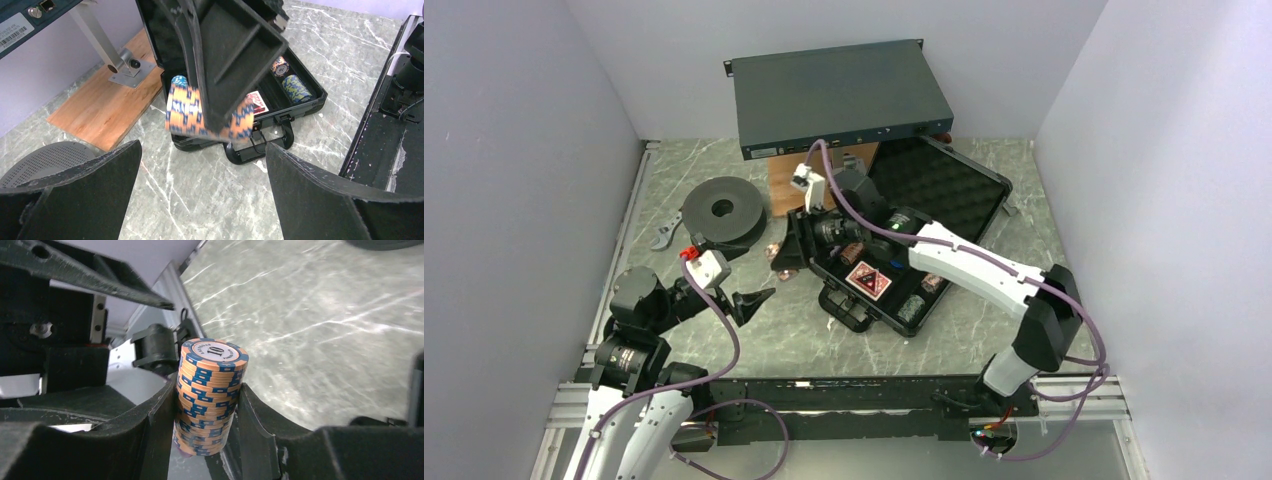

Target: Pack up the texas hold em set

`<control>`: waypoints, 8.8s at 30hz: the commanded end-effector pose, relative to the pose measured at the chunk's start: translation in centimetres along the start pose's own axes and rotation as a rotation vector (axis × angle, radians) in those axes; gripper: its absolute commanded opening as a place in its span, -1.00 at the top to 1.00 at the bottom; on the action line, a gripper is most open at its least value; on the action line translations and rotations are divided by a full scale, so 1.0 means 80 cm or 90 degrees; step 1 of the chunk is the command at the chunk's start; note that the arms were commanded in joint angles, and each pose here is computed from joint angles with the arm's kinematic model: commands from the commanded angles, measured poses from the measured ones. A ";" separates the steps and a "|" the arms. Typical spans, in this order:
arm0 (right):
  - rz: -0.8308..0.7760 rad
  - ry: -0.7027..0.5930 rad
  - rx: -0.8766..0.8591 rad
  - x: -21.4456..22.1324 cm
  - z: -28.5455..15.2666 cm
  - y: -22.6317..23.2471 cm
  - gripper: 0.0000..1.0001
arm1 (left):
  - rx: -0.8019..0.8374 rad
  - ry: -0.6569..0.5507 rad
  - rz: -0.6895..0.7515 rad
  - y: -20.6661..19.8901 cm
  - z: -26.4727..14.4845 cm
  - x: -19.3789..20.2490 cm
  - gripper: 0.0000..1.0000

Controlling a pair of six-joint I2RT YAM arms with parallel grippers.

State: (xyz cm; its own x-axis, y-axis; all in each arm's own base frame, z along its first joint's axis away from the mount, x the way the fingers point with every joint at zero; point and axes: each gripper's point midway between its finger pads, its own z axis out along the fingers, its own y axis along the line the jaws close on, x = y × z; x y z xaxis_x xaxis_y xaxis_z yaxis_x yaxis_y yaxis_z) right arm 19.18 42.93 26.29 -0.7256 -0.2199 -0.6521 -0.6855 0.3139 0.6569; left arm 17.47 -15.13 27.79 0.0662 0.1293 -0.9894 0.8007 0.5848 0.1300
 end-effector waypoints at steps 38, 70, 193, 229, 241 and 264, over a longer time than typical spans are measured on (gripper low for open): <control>0.284 -0.295 0.751 0.071 -0.266 -0.248 1.00 | -0.025 -0.031 -0.002 0.008 -0.002 -0.026 -0.99; 0.514 -0.162 0.745 0.137 -0.237 -0.361 1.00 | -0.041 -0.020 -0.007 0.015 0.000 -0.018 -0.99; 0.241 -0.679 0.794 -0.168 -0.576 -0.316 -0.80 | -0.346 0.268 -0.247 0.118 0.003 0.110 -0.66; 0.342 -0.314 0.574 -0.129 -0.425 -0.454 -0.32 | -0.321 0.279 -0.246 0.113 0.006 0.109 -0.62; 0.335 -0.307 0.532 -0.126 -0.405 -0.430 -0.32 | -0.328 0.281 -0.243 0.114 0.004 0.109 -0.62; 0.302 -0.240 0.494 -0.096 -0.324 -0.378 -0.31 | -0.348 0.287 -0.240 0.119 -0.001 0.111 -0.61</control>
State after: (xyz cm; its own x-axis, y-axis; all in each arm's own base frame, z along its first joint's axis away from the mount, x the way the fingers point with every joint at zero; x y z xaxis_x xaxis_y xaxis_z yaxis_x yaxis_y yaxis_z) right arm 45.75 9.23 20.05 -0.7376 0.3990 -0.5447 0.0574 0.8408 0.5383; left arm 25.12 -8.46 18.57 -0.5422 0.0864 -0.8358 0.3062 0.9466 -0.1008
